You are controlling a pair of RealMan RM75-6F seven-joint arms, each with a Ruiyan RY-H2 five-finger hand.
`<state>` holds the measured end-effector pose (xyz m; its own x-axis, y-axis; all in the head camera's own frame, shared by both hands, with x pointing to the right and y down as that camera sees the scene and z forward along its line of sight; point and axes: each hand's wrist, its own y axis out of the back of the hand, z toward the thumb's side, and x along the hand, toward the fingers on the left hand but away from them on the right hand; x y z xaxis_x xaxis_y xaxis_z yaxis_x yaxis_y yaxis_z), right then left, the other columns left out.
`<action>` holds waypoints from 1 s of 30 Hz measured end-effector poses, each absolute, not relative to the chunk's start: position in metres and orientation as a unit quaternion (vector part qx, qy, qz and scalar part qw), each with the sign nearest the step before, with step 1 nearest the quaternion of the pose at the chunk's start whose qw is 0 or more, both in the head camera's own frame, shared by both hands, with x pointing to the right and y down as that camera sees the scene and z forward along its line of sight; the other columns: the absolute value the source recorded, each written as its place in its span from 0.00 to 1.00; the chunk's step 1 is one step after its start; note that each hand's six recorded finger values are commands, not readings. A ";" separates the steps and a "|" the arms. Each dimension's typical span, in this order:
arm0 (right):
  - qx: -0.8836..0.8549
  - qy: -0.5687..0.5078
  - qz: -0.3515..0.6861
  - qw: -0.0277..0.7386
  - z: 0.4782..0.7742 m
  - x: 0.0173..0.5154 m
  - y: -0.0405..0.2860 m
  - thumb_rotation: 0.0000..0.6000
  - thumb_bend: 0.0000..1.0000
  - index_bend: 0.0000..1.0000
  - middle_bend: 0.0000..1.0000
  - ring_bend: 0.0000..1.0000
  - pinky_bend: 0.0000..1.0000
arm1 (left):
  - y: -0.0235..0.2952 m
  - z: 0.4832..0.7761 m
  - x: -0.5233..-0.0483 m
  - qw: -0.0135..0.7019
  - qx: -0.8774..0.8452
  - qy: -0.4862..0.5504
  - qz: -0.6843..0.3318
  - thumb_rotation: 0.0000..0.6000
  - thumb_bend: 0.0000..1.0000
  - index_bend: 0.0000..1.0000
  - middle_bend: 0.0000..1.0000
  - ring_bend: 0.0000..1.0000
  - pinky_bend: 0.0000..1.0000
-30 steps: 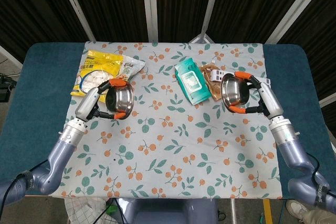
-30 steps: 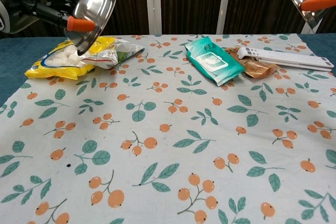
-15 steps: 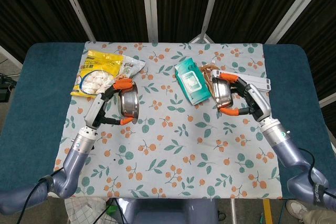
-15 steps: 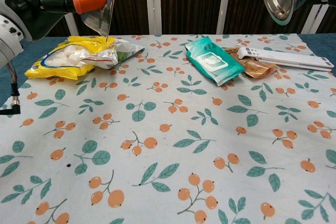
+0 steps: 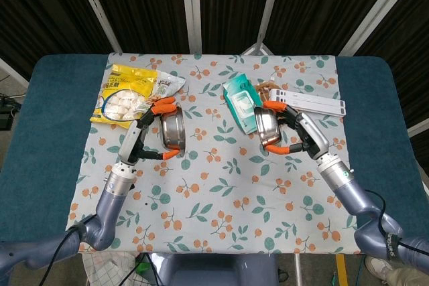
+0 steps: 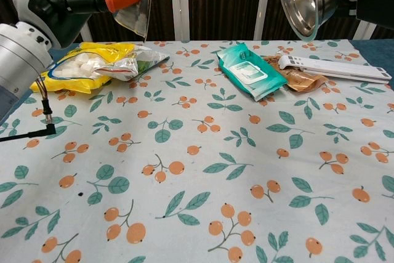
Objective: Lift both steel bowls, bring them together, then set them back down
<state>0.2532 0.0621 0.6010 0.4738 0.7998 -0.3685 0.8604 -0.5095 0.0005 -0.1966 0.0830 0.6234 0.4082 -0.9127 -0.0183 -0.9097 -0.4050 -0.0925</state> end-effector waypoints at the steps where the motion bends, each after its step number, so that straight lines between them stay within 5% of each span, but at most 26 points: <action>1: 0.854 0.485 -0.163 0.093 0.603 0.249 0.064 1.00 0.05 0.44 0.31 0.34 0.42 | 0.084 0.624 -0.195 0.049 -0.838 0.543 -0.018 1.00 0.00 0.28 0.14 0.08 0.26; 30: 0.863 0.468 -0.169 0.087 0.599 0.176 0.081 1.00 0.06 0.45 0.31 0.34 0.42 | 0.105 0.641 -0.148 0.064 -0.850 0.523 0.003 1.00 0.00 0.29 0.14 0.08 0.26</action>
